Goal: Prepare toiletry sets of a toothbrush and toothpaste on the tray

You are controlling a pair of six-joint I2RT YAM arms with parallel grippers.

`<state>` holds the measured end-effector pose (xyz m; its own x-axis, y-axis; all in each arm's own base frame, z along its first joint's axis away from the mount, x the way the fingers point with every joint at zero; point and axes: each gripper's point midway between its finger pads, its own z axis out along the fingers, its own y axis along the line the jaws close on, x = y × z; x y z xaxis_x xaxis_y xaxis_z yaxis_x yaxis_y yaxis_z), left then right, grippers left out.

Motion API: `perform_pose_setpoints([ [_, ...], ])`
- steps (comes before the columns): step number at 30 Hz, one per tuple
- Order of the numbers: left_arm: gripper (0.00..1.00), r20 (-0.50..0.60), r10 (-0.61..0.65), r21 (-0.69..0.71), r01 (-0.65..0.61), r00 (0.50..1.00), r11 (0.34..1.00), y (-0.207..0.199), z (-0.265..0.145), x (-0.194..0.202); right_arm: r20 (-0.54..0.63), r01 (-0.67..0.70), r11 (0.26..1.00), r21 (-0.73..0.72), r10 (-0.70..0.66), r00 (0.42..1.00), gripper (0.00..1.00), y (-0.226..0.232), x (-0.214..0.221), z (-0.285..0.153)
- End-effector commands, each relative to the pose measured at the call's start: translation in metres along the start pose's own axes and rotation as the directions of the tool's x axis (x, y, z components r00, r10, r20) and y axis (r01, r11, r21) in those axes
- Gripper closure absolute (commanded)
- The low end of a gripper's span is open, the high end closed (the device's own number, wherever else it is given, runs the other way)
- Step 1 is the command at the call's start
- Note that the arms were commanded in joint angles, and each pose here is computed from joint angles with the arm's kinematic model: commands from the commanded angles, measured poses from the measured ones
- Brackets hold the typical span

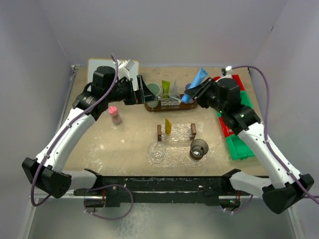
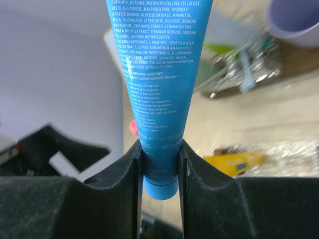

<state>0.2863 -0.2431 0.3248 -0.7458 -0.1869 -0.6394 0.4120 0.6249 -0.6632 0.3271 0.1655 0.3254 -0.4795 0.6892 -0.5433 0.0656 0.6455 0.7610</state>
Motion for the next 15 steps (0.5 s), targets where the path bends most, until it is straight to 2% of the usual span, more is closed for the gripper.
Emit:
perform_pose_setpoints([
  [1,0.02,0.041,0.022,0.181,-0.029,0.999,0.983,-0.05,0.009,-0.014,-0.073,-0.054,0.993,-0.101,0.047,0.996,0.69,0.045,0.034,0.001],
  [6,0.03,0.003,0.111,0.115,-0.111,0.994,0.987,-0.056,0.028,0.002,-0.149,-0.06,0.986,-0.155,0.037,0.988,0.69,0.079,0.065,0.004],
  [13,0.19,-0.065,0.176,0.048,-0.173,0.982,0.984,-0.047,0.041,0.016,-0.201,-0.095,0.979,-0.178,0.058,0.978,0.69,0.095,0.08,0.006],
  [15,0.2,-0.071,0.182,0.036,-0.18,0.981,0.983,-0.043,0.04,0.019,-0.193,-0.095,0.98,-0.173,0.061,0.979,0.69,0.094,0.079,0.005],
])
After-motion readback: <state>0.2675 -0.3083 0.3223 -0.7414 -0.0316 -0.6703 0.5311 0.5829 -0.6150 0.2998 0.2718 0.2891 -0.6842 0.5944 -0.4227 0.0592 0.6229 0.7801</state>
